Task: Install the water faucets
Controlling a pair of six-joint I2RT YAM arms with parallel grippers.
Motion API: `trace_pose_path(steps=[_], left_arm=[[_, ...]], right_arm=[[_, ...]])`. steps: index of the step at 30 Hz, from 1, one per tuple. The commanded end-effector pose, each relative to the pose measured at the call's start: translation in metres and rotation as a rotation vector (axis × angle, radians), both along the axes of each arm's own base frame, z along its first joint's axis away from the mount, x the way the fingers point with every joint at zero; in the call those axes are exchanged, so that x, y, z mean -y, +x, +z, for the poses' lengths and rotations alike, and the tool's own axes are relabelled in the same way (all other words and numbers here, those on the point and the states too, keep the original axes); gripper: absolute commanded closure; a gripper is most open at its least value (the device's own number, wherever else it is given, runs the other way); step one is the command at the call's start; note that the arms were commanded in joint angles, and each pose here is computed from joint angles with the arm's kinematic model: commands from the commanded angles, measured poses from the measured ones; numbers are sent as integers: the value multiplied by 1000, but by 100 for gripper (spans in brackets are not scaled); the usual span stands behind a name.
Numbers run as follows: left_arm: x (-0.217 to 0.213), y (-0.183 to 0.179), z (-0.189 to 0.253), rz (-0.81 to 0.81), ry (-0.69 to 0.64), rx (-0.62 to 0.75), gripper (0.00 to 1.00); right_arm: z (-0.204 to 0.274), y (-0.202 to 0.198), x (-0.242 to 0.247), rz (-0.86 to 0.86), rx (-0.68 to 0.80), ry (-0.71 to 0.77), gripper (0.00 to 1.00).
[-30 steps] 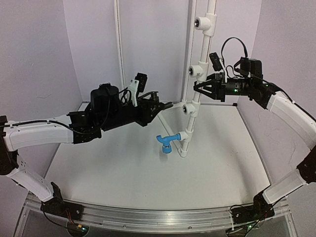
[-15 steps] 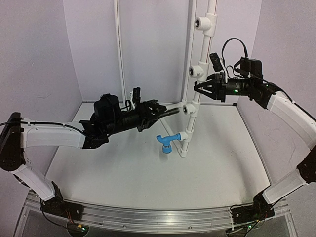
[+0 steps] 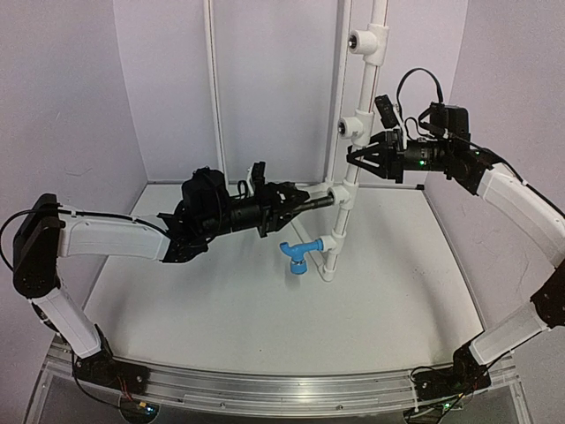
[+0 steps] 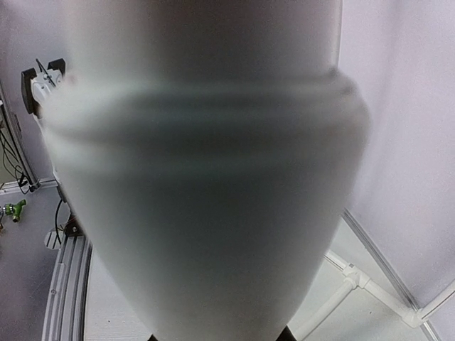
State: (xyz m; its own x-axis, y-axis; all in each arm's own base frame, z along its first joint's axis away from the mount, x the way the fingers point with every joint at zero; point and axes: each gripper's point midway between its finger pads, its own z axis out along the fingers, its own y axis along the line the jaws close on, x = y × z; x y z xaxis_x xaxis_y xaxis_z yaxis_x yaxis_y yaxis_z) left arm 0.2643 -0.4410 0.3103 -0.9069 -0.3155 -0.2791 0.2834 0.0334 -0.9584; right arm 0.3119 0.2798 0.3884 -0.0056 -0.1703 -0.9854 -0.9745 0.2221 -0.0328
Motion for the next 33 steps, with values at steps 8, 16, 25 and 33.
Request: trace_pose_path(steps=[8, 16, 25, 33], left_arm=[[-2, 5, 43, 18, -83, 52, 100], [-3, 12, 45, 42, -116, 57, 100], [2, 9, 57, 8, -136, 78, 100], [3, 6, 63, -11, -148, 88, 100]], right_arm=[[-22, -17, -1, 63, -182, -11, 100], [-21, -20, -1, 73, -178, -8, 100], [-21, -20, -1, 75, -177, -8, 100], [-22, -21, -1, 74, -179, -7, 100]])
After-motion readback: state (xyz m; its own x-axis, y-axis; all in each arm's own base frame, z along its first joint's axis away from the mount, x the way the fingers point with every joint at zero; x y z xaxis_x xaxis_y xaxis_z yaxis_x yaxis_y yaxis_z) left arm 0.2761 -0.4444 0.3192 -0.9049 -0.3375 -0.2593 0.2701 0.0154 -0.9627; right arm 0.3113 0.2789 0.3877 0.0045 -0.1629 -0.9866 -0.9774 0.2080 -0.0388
